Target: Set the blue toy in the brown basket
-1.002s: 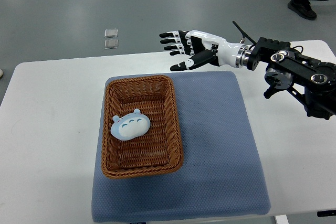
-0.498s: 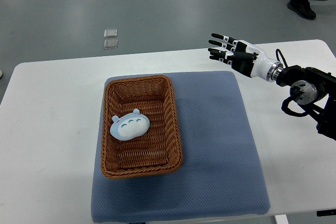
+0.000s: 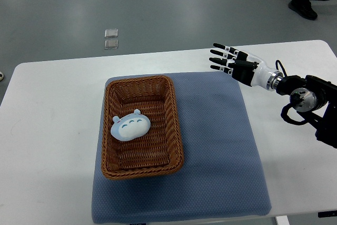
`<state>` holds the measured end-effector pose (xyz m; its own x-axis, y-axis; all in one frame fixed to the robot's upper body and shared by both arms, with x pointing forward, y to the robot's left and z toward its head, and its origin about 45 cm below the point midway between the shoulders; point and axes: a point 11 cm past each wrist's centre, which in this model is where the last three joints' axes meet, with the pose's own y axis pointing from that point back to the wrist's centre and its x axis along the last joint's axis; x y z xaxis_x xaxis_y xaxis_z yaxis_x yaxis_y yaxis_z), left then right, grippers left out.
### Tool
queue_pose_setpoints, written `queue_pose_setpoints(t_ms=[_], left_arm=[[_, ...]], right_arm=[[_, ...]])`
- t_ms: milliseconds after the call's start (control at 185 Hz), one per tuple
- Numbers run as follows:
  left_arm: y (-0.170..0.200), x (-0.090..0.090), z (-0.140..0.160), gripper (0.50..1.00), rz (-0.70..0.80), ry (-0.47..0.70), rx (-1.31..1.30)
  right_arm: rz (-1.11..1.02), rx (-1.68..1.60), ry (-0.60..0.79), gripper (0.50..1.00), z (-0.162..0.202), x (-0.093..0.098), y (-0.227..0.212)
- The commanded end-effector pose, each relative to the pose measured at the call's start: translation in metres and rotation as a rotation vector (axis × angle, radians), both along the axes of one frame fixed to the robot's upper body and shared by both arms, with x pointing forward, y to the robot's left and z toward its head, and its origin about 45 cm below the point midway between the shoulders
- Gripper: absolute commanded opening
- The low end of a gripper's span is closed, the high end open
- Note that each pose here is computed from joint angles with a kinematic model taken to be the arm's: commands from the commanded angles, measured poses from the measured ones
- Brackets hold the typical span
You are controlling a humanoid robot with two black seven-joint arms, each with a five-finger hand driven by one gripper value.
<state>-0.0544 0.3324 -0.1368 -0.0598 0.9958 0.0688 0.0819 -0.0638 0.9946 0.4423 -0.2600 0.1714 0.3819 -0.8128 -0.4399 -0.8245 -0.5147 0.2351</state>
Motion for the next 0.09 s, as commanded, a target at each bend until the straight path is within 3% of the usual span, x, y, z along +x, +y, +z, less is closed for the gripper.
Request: queue_pose_setpoints(t_ms=[0, 81], left_arm=[[0.0000, 0.0000, 0.0000, 1.000, 0.000, 0.000, 0.000], [0.0000, 0.0000, 0.0000, 1.000, 0.000, 0.000, 0.000]], right_arm=[[0.005, 0.013, 0.001, 0.913, -0.0018, -0.0019, 0.0011], [0.003, 0.023, -0.009, 0.913, 0.0009, -0.0014, -0.0010]])
